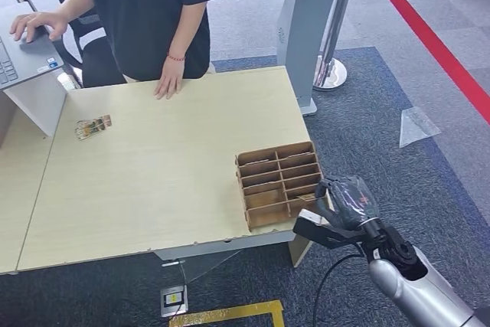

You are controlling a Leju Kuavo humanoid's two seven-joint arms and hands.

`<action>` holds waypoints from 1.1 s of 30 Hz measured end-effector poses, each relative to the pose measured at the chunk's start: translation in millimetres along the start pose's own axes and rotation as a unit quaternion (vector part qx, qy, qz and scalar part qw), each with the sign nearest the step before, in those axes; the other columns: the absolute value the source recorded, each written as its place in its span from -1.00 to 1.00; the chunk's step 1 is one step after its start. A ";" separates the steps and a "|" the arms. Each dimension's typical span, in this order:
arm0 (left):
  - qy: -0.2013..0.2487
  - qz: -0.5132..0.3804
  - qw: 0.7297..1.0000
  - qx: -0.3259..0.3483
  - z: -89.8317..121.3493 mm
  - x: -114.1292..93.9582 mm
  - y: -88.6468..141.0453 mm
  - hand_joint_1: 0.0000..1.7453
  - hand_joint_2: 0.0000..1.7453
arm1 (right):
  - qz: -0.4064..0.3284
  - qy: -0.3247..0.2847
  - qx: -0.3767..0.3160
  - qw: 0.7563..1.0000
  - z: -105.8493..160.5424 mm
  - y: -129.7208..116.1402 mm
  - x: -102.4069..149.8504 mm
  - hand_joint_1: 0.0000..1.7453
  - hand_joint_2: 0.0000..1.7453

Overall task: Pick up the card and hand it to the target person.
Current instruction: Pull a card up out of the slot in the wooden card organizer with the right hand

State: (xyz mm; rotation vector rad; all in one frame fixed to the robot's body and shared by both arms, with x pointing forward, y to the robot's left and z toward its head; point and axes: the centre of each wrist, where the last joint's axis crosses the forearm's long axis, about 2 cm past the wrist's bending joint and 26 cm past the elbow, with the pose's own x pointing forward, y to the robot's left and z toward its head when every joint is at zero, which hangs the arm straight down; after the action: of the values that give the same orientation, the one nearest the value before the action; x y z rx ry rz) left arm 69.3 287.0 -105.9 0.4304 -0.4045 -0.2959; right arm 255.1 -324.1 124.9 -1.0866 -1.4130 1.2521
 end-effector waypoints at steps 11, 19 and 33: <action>0.004 0.002 1.000 -0.003 1.4 1.5 -3.4 -1.00 1.00 | 0.023 -0.012 -0.031 0.999 -1.3 -19.5 19.3 0.86 1.00; -0.007 -0.005 1.000 -0.011 2.5 2.3 -6.1 -1.00 1.00 | 0.030 -0.039 -0.064 0.997 -1.5 -37.8 9.0 0.88 1.00; -0.013 -0.008 1.000 -0.017 2.9 1.9 -6.9 -1.00 1.00 | 0.030 -0.122 -0.156 0.980 -3.8 -112.0 -23.0 1.00 1.00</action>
State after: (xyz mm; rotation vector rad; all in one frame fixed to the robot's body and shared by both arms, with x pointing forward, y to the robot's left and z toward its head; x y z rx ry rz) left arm 68.4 279.3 -106.0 0.3963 -0.4207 -0.3232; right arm 259.0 -356.1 234.7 -1.2218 -1.8219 1.2671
